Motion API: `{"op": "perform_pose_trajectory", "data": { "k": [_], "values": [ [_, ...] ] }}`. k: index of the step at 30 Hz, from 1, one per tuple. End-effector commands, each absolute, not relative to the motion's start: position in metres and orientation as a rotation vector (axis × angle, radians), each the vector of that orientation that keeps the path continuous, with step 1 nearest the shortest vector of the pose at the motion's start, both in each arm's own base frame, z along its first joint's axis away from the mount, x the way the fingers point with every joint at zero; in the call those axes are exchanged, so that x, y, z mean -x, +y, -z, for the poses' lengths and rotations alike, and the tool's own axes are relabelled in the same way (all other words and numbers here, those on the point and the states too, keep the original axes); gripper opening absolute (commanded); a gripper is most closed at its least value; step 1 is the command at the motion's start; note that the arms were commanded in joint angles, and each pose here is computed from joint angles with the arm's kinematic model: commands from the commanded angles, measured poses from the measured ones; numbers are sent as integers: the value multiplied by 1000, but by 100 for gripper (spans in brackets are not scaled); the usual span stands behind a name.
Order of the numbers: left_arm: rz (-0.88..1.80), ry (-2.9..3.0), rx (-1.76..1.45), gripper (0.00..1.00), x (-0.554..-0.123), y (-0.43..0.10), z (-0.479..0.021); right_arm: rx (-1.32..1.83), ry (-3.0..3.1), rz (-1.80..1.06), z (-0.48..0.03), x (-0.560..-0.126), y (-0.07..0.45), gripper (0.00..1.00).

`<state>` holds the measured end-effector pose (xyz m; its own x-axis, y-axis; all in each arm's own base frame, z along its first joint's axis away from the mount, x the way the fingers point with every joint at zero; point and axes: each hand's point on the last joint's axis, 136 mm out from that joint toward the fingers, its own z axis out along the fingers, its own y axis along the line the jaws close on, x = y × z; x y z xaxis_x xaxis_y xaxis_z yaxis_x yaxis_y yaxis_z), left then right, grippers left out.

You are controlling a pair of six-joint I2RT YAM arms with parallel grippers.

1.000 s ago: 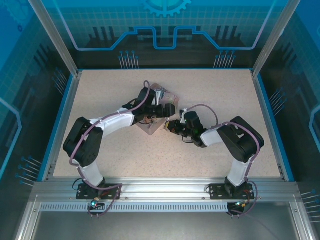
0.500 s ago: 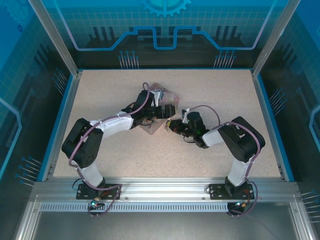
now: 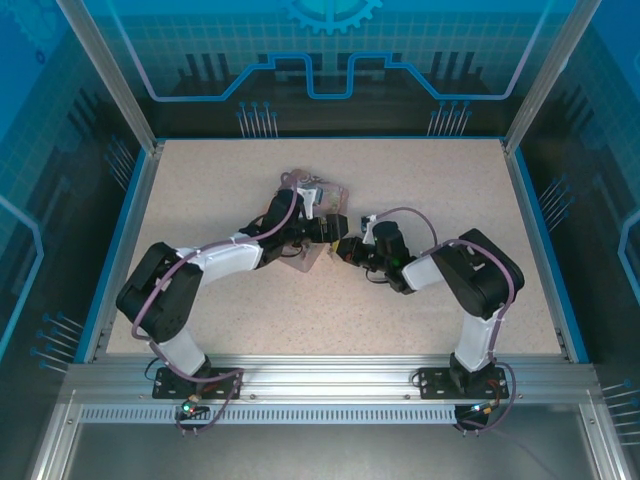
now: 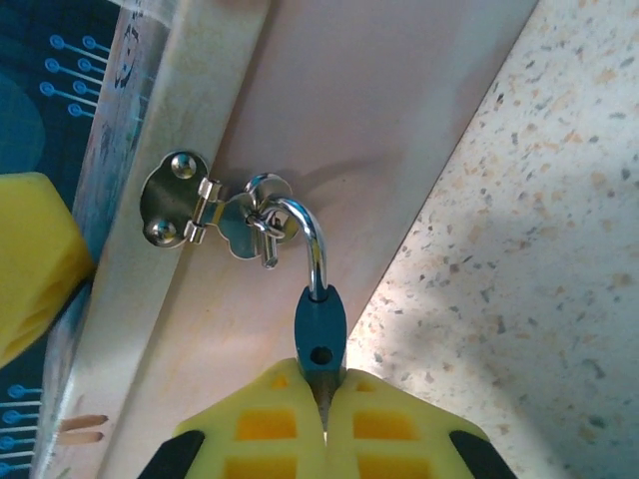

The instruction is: Unlock the padlock with the key

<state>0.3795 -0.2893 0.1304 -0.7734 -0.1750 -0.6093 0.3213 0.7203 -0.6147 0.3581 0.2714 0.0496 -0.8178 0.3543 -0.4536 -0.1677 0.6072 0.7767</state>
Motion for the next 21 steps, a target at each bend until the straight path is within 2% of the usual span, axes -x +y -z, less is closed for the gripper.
{"op": "perform_pose_trajectory", "data": {
  "k": [1, 7, 14, 21],
  "values": [
    [872, 2639, -17, 87, -318, -266, -45, -47, 2078, -1034, -84, -389, 247, 0],
    [879, 2644, -9, 87, -315, -266, -44, -18, 2006, -1083, -108, -395, 251, 0],
    [889, 2652, 14, 87, -308, -263, -45, -124, 1944, -1206, -107, -410, 256, 0],
    [900, 2661, 33, 87, -302, -263, -44, -179, 1918, -1204, -105, -412, 251, 0]
  ]
}}
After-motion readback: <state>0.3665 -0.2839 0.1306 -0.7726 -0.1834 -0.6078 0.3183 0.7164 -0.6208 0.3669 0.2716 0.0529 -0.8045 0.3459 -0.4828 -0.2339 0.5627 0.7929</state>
